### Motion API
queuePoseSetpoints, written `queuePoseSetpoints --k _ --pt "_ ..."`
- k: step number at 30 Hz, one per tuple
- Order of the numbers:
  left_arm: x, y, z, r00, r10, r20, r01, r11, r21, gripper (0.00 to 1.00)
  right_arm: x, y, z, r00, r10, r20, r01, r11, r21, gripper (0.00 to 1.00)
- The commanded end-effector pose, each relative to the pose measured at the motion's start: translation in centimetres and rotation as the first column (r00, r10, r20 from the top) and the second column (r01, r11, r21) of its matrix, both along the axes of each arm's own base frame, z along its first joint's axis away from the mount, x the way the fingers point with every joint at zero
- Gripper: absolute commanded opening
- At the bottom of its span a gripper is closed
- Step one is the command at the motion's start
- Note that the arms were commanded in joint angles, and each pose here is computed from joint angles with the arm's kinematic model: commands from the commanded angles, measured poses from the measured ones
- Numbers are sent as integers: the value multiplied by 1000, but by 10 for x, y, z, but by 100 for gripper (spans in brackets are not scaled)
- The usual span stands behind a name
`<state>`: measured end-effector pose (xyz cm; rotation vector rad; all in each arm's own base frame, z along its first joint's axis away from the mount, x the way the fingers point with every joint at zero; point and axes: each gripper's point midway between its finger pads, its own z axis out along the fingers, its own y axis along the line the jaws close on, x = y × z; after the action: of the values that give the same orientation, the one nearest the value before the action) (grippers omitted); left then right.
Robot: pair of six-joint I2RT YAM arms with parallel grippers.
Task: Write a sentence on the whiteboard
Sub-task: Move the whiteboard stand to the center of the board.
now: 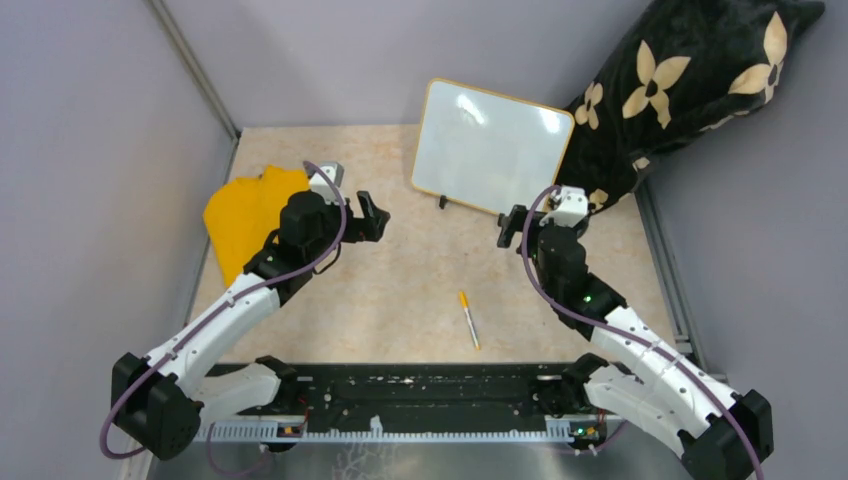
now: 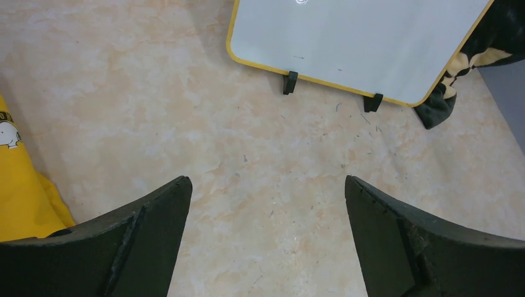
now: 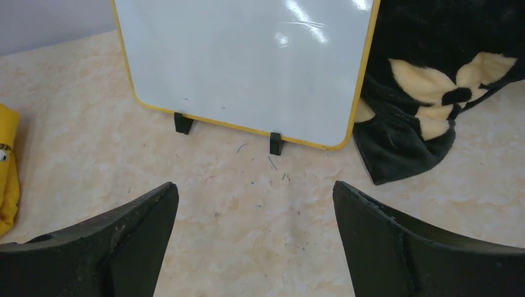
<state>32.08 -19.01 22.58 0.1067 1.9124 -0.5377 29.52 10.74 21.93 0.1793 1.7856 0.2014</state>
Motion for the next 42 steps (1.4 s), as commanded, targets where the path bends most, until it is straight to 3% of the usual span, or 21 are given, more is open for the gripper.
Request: queuePoseSetpoints --k 1,10,16,24,31,34,42 --pt "2 1 11 999 17 39 -16 1000 -24 99 4 1 20 998 7 63 -9 1000 25 94" --pt "2 1 12 999 5 49 -4 1000 -9 99 0 15 31 993 105 49 -104 994 -28 91" --pt "-5 -5 20 994 -48 94 51 998 -27 99 -3 33 17 990 139 -33 -141 987 -75 89" --pt "-5 -3 20 995 -37 96 40 999 -29 99 8 34 -41 980 -11 -197 13 1000 7 79" --pt "-7 -2 23 996 -31 88 35 998 -45 99 49 11 -85 944 -185 -274 213 974 78 65" --pt "-9 -3 26 995 -37 91 42 998 -52 99 67 12 -91 943 -206 -263 224 974 39 58" --pt "-12 -6 28 994 -55 90 61 996 -67 99 102 20 -114 923 -225 -313 226 973 -33 53"
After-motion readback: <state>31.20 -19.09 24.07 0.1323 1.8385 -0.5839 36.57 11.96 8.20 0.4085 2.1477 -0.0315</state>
